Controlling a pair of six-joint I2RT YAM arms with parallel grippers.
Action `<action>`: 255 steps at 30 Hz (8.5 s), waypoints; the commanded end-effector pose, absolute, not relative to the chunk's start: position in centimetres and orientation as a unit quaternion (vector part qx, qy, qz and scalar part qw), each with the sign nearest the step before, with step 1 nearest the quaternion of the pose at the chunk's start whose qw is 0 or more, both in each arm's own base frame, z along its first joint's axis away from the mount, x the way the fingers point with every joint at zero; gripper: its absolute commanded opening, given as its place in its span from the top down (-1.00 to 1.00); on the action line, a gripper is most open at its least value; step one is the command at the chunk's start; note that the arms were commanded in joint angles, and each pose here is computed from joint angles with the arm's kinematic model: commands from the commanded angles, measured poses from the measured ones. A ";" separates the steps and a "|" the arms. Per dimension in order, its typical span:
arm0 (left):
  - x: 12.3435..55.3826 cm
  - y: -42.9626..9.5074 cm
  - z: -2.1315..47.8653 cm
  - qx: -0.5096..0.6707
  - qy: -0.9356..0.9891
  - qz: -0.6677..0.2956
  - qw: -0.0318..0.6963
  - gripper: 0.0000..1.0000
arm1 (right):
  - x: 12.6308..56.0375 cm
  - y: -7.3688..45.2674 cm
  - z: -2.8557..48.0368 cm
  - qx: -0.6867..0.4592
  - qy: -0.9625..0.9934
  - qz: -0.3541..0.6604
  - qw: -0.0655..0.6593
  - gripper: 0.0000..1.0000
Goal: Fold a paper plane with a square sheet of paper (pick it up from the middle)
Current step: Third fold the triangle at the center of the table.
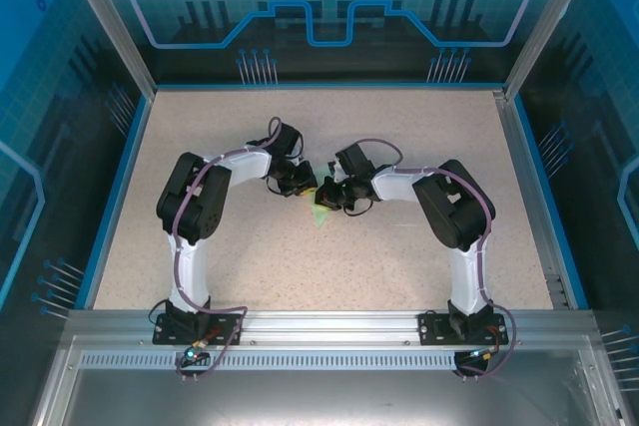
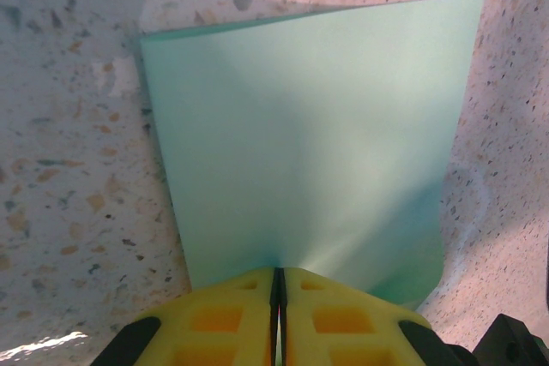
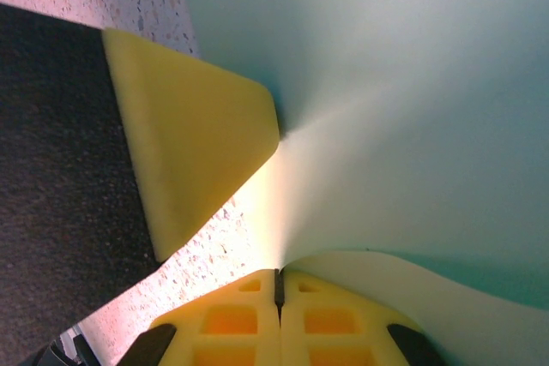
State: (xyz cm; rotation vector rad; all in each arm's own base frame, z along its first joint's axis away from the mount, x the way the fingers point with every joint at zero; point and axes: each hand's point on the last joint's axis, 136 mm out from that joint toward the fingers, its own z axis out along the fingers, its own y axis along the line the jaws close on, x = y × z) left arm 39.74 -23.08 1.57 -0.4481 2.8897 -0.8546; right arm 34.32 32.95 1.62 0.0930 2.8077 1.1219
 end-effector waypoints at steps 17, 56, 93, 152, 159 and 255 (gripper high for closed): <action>38.8 -22.5 0.2 -0.145 0.954 -0.261 0.025 0.77 | 34.1 34.1 1.3 0.008 0.924 0.378 0.061 0.90; 41.7 -19.5 7.1 -0.183 0.937 -0.280 0.097 0.72 | 33.5 33.0 -1.1 0.026 0.937 0.346 0.038 0.44; 33.9 -21.6 6.2 -0.179 0.925 -0.333 0.033 0.75 | 33.2 32.0 -1.3 0.023 0.941 0.335 0.043 0.89; 29.1 -26.0 2.4 -0.186 0.903 -0.387 -0.025 0.96 | 33.4 31.5 -2.3 0.053 0.946 0.318 0.023 1.00; 28.8 -25.4 1.7 -0.191 0.910 -0.366 -0.032 0.95 | 33.5 31.4 -2.3 0.054 0.947 0.316 0.023 1.00; 27.6 -25.1 -0.8 -0.180 0.928 -0.324 -0.034 0.91 | 33.9 31.4 -2.1 0.052 0.947 0.315 0.021 1.00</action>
